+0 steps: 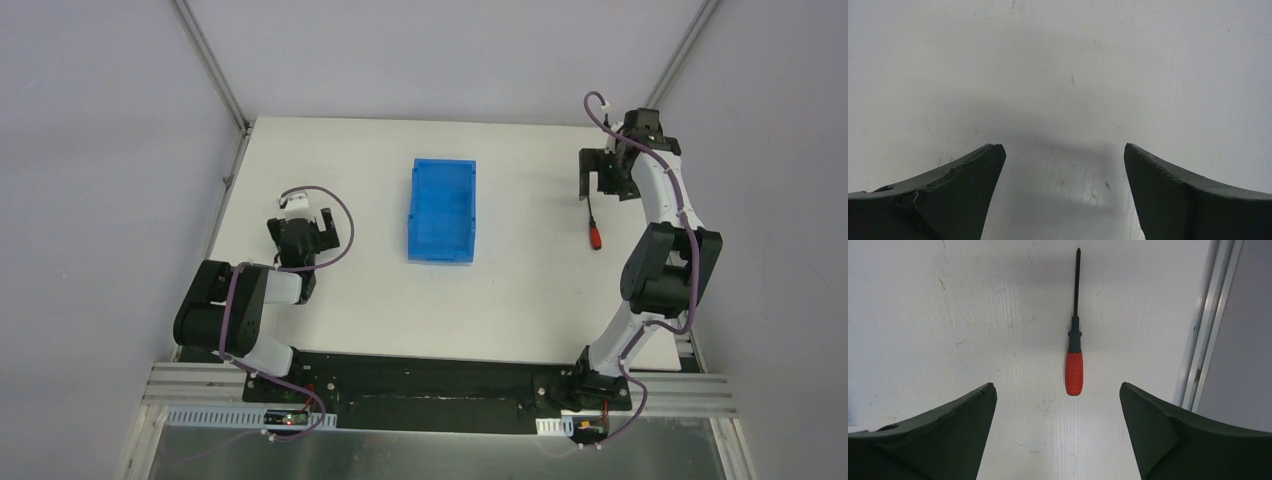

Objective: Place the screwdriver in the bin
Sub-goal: Pick up the screwdriver from the center of the board.

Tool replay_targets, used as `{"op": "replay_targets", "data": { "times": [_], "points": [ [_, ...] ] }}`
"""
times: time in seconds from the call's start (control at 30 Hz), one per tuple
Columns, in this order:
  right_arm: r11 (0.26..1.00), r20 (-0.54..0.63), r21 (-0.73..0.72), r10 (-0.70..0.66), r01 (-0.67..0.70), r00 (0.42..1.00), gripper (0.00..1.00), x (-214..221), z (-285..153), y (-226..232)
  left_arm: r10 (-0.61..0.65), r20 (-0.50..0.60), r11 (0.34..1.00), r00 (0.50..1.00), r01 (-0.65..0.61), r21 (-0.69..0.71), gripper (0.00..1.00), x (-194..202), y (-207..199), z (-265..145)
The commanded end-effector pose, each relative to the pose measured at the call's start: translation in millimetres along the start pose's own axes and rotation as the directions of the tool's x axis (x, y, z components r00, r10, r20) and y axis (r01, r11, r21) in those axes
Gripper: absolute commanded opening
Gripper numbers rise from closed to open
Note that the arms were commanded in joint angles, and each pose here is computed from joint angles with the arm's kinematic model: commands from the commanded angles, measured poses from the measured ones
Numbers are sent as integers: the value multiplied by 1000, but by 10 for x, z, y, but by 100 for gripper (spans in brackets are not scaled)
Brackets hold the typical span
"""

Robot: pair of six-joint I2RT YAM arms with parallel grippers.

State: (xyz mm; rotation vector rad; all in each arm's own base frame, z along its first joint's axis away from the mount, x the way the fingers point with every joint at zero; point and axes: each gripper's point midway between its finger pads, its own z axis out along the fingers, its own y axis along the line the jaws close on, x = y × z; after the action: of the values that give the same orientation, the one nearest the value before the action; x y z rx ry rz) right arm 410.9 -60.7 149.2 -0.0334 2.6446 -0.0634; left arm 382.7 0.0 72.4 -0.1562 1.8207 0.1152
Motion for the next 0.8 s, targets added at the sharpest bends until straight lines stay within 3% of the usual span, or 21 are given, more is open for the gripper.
{"op": "replay_targets", "data": {
  "times": [0.0,0.77],
  "points": [
    [999,-1,19,-27,27,1000,98,-15,119,-26,-16,33,1000,999,17,-15,99,-110,24,34],
    [999,-134,8,-40,42,990,98,297,738,-27,-16,32,1000,999,17,-15,99,-109,22,33]
  ]
}}
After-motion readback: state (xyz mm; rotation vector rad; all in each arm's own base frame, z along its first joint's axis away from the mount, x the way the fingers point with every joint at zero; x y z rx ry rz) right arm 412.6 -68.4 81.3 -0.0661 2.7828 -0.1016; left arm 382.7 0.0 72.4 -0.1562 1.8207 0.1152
